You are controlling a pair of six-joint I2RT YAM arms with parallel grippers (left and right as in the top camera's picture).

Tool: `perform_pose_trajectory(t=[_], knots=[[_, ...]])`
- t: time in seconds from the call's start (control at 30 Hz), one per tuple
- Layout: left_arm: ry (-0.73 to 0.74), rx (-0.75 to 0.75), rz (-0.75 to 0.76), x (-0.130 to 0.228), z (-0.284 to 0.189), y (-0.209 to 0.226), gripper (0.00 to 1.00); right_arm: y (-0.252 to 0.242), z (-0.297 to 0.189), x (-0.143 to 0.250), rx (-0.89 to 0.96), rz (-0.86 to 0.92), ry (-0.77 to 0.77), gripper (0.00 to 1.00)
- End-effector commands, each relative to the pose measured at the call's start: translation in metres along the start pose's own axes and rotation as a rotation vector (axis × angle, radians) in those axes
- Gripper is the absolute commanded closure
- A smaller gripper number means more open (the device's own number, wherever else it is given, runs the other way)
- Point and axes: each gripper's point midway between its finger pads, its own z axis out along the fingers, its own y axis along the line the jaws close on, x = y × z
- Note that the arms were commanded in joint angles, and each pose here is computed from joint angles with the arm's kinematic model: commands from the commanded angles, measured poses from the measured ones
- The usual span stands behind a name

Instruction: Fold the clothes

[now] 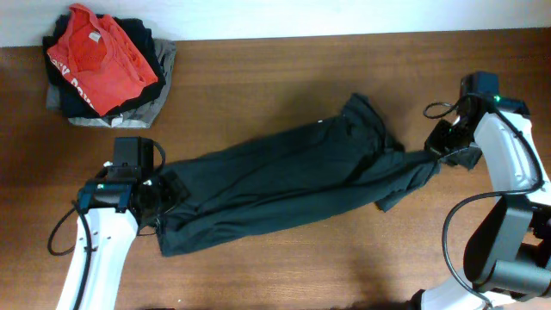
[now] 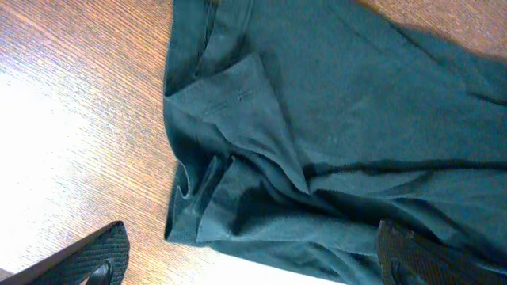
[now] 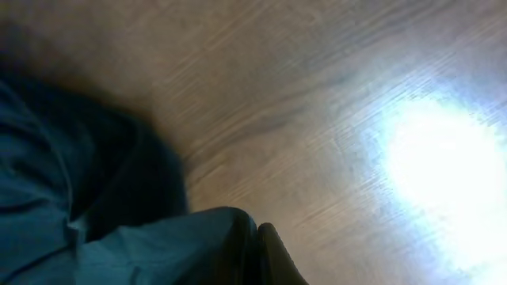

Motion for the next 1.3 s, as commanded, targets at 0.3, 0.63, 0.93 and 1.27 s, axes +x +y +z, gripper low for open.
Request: perform_pose_trajectory(t=[0.3,0.63,0.93,1.27], knots=[[-0.001,0.005,0.014,0.000,-0.001,0.000,0.01,0.115,-0.014,0.003,-0.270,-0.246,-0.111,0.96],[0.000,0.004,0.014,0.000,-0.001,0.000,0.01,0.044,-0.016,-0.040,0.116,-0.054,-0.308,0.96],[-0.010,0.011,0.013,-0.002,-0.001,-0.002,0.01,0.031,-0.022,-0.061,0.183,-0.234,-0.362,0.92],[-0.010,0.012,0.013,-0.002,-0.001,-0.002,0.01,0.073,-0.030,-0.042,0.155,-0.465,-0.347,0.58]])
